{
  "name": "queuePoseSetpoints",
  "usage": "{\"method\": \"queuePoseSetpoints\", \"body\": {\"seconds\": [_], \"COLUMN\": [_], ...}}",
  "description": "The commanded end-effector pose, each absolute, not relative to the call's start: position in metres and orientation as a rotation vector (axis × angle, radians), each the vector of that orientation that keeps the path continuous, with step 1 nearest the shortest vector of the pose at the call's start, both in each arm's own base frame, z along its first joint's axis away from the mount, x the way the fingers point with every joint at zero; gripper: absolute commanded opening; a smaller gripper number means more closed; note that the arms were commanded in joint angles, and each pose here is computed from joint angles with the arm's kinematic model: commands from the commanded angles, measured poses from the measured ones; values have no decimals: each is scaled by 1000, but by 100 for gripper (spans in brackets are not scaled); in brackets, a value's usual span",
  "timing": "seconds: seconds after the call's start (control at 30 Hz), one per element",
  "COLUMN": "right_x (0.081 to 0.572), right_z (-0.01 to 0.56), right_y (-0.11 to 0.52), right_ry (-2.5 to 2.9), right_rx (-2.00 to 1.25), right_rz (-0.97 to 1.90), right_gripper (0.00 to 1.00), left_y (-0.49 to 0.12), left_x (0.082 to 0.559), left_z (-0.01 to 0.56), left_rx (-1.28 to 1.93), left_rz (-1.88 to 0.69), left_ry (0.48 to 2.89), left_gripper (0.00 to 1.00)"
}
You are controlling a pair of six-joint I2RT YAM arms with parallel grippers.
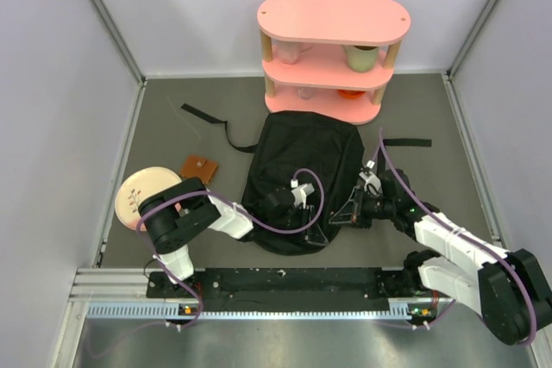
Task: Pack the student bag
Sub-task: Zip the student bag at the center of the board.
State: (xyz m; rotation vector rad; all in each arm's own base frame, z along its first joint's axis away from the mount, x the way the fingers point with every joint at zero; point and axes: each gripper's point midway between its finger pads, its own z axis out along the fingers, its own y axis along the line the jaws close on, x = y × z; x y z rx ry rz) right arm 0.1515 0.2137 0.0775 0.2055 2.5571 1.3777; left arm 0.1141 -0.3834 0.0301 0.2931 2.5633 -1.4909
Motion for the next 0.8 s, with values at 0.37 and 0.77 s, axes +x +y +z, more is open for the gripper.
{"method": "queuePoseSetpoints", "body": {"seconds": [0.37, 0.77], "right_x": [116, 144], "right_z": [65, 128], "right_y": [213, 194], "right_ry": [2690, 2342], "right_rx": [192, 300], "right_rz": [1439, 1315], "right_gripper": [13, 69], "left_y": [-367, -362], "left_x": [126, 124], "left_z": [0, -1], "left_rx": [250, 237], "left_rz": [-1273, -1267], "left_ry": [2628, 2629], "left_gripper": [32, 32]}}
